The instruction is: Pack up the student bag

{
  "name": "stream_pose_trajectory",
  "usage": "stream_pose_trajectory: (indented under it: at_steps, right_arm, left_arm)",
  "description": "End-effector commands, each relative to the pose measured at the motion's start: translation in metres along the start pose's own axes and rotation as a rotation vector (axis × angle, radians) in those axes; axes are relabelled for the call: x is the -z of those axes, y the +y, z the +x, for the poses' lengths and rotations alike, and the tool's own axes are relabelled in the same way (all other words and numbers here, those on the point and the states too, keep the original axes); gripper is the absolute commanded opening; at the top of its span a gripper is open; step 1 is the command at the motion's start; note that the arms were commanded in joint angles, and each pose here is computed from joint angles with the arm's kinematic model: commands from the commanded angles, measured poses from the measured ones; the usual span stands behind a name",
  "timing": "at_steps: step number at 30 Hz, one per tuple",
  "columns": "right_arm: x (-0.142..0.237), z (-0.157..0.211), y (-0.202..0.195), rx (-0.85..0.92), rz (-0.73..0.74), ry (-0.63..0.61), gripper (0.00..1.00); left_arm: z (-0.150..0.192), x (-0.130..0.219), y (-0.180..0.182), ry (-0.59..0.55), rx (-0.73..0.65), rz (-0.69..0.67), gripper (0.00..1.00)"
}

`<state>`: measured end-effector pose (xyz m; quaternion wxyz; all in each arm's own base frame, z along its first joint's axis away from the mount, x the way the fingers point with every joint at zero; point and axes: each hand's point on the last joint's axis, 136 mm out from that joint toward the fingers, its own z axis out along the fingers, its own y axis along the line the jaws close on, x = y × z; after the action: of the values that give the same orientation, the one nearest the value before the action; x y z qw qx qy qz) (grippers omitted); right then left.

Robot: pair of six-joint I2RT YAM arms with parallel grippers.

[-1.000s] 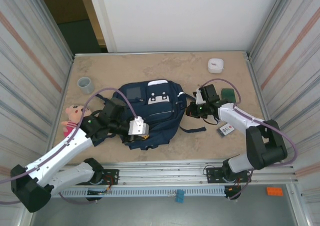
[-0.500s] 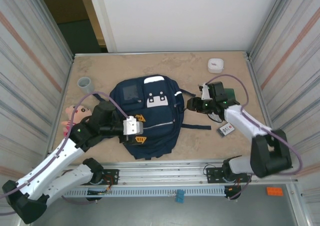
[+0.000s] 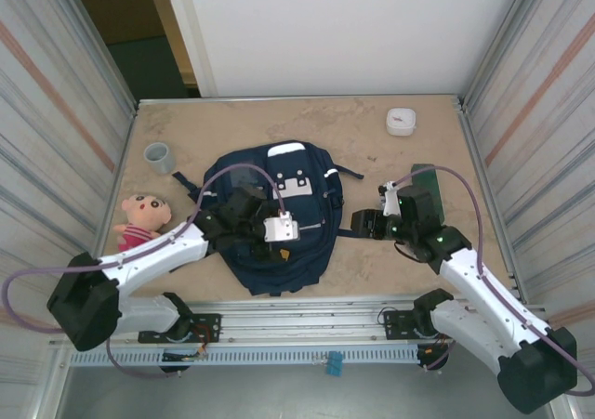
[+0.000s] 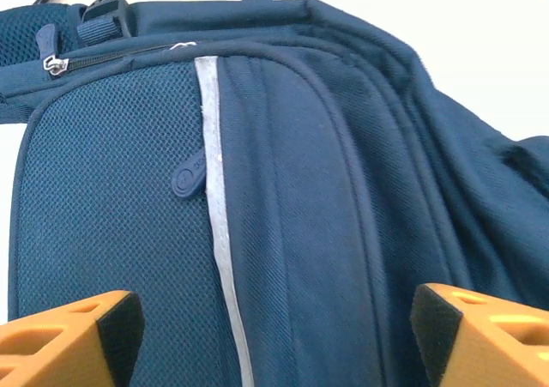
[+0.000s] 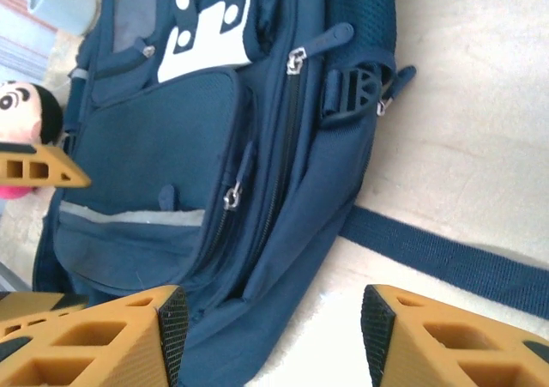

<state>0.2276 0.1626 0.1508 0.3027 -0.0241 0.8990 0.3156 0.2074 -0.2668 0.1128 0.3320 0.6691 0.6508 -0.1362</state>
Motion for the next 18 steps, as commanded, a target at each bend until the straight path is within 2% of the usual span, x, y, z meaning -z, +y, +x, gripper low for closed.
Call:
stream_pose_trajectory:
  at_steps: [1, 4, 6, 7, 8, 9, 11, 12, 15, 18]
  right_arm:
    - [0.003, 0.001, 0.001, -0.017, 0.011, -0.015, 0.56]
    - [0.003, 0.000, 0.000, -0.013, 0.020, -0.028, 0.56]
    - [0.004, -0.001, 0.001, -0.005, 0.019, -0.031, 0.56]
    - [0.005, -0.002, 0.002, 0.007, 0.012, -0.032, 0.56]
    - [0.005, -0.003, 0.003, 0.017, 0.011, -0.037, 0.57]
    - [0.006, -0.005, 0.004, 0.032, 0.012, -0.045, 0.60]
    - [0.010, -0.010, 0.007, 0.131, 0.002, -0.065, 0.64]
    - [0.012, -0.014, 0.009, 0.182, 0.002, -0.079, 0.65]
    - [0.016, -0.029, 0.015, 0.339, -0.005, -0.122, 0.75]
    - [0.015, -0.036, 0.033, 0.527, -0.098, -0.110, 0.78]
  left_arm:
    - [-0.007, -0.012, 0.009, -0.024, 0.016, -0.031, 0.86]
    - [-0.002, -0.027, 0.010, -0.032, 0.044, -0.039, 0.85]
    - [0.002, -0.035, 0.016, -0.015, 0.068, -0.060, 0.79]
    - [0.003, -0.037, 0.018, -0.005, 0.075, -0.066, 0.69]
    - [0.003, -0.039, 0.022, 0.003, 0.082, -0.080, 0.51]
    - [0.003, -0.039, 0.024, 0.006, 0.085, -0.086, 0.40]
    - [-0.004, -0.030, 0.026, -0.039, 0.089, -0.087, 0.14]
    - [-0.012, -0.021, 0.026, -0.089, 0.090, -0.071, 0.06]
    - [-0.039, 0.018, 0.019, -0.303, 0.123, 0.030, 0.00]
    - [-0.054, 0.051, 0.024, -0.418, 0.138, 0.044, 0.00]
